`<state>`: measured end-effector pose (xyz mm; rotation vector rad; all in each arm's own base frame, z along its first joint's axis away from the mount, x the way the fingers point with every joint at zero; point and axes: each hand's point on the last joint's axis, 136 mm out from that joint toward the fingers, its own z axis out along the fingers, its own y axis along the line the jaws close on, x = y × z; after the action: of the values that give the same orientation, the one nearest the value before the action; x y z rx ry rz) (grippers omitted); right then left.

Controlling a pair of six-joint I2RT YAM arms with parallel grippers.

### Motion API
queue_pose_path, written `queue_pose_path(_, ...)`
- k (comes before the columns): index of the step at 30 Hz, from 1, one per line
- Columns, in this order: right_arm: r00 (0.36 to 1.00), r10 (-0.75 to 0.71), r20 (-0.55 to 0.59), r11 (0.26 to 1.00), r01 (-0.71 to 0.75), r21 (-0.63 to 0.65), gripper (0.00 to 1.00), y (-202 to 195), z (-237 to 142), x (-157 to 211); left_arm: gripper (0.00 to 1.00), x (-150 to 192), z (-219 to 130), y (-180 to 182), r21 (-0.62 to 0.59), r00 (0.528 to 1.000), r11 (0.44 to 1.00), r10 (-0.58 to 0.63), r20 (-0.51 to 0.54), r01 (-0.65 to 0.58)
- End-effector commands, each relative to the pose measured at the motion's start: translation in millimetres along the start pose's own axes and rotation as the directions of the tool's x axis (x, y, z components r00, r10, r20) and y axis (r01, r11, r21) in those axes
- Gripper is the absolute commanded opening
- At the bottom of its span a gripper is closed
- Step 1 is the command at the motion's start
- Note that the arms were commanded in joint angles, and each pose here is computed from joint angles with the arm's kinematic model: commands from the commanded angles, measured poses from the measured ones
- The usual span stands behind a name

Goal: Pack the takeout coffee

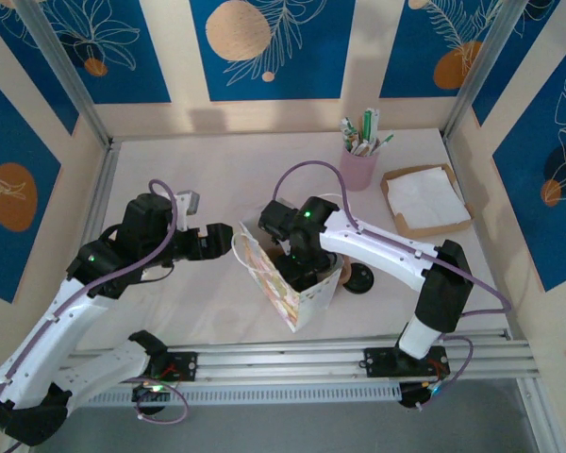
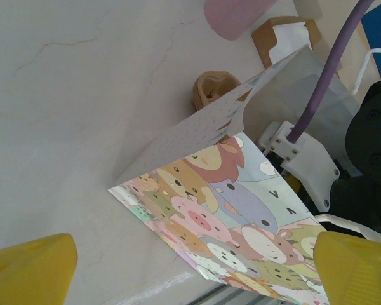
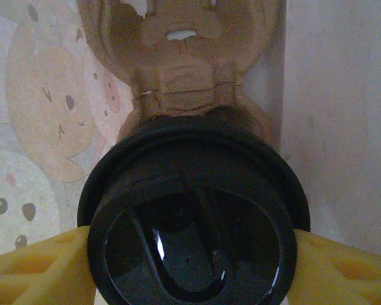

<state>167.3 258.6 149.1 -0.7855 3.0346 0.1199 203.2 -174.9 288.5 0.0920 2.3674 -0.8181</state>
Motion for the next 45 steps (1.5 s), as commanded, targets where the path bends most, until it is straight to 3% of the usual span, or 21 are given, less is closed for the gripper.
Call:
queue_pose_path(1, 1.000, 0.002, 0.008, 1.000, -0.001, -0.029, 0.68, 0.7, -5.7, 4.1, 0.96, -6.6, -3.0, -5.6, 0.010, 1.000, 1.000, 0.006, 0.030, -0.006)
queue_pose_path(45, 0.998, 0.025, -0.056, 0.999, -0.027, -0.035, 0.68, 0.6, -3.9, 8.5, 0.96, -6.6, -4.0, -8.2, 0.016, 0.999, 1.000, 0.013, 0.029, -0.013)
